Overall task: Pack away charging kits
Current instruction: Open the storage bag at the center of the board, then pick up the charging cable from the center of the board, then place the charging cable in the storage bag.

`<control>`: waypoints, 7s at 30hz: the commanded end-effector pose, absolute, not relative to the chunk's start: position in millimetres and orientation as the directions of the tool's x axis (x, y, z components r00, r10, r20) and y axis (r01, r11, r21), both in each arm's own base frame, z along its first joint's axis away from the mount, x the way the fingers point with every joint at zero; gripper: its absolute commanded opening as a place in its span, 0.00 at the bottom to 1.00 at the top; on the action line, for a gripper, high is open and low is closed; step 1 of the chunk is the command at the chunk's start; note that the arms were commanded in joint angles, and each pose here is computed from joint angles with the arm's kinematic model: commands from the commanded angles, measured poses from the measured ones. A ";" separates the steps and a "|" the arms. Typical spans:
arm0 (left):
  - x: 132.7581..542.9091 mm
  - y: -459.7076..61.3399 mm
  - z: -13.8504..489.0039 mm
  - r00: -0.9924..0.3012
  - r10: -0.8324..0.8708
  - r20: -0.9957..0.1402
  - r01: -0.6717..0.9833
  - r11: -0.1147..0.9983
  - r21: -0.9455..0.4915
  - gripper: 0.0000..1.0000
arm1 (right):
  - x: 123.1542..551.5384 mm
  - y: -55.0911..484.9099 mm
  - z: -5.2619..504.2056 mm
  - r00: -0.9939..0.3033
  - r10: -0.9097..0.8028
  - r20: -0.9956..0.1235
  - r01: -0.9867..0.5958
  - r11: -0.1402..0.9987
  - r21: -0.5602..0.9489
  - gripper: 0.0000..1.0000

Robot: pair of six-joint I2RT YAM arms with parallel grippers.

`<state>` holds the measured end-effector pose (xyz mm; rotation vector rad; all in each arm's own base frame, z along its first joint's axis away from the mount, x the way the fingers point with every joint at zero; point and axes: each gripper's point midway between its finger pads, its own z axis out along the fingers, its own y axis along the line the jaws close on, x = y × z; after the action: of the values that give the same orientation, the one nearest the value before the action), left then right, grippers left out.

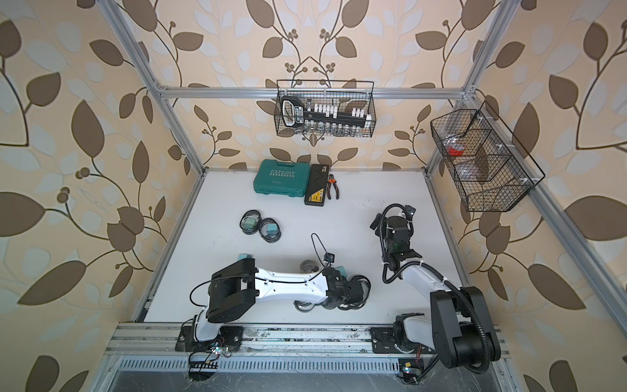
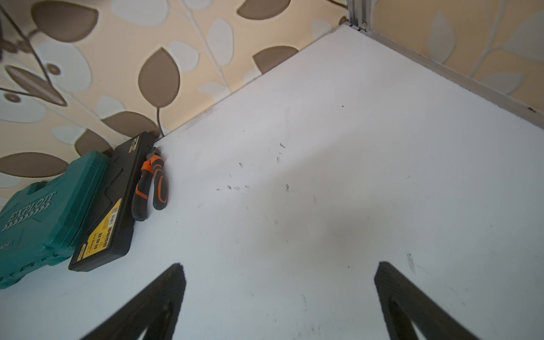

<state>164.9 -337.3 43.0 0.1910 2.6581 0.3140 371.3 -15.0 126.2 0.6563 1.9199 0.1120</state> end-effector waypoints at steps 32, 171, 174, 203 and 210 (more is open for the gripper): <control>162.4 -269.4 68.0 -0.877 0.309 -0.367 0.114 0.877 0.466 0.73 | 367.8 -14.2 130.7 -0.278 0.493 -0.824 0.377 0.845 0.379 1.00; 238.9 -180.3 113.0 -0.826 -0.022 -0.563 -0.064 0.996 0.056 0.00 | 257.4 272.4 47.6 -0.827 0.284 -0.486 0.100 0.924 0.370 0.11; 239.5 -187.2 113.1 -0.830 -0.016 -0.558 -0.041 0.999 0.033 0.00 | 258.9 271.0 57.6 -0.816 0.279 -0.507 0.085 0.925 0.371 0.07; 223.8 -232.7 141.8 -0.774 -0.029 -0.632 0.224 0.922 -0.316 0.00 | 250.3 341.9 94.6 -0.806 0.111 -0.582 -0.253 0.824 0.507 0.00; 226.8 -242.6 144.4 -0.758 -0.031 -0.651 0.258 0.903 -0.345 0.00 | 251.5 347.7 95.8 -0.810 0.101 -0.577 -0.260 0.821 0.508 0.00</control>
<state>223.0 -232.8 136.3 0.1301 2.4276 -0.4862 251.1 341.8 96.0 -0.0926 2.3886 0.7875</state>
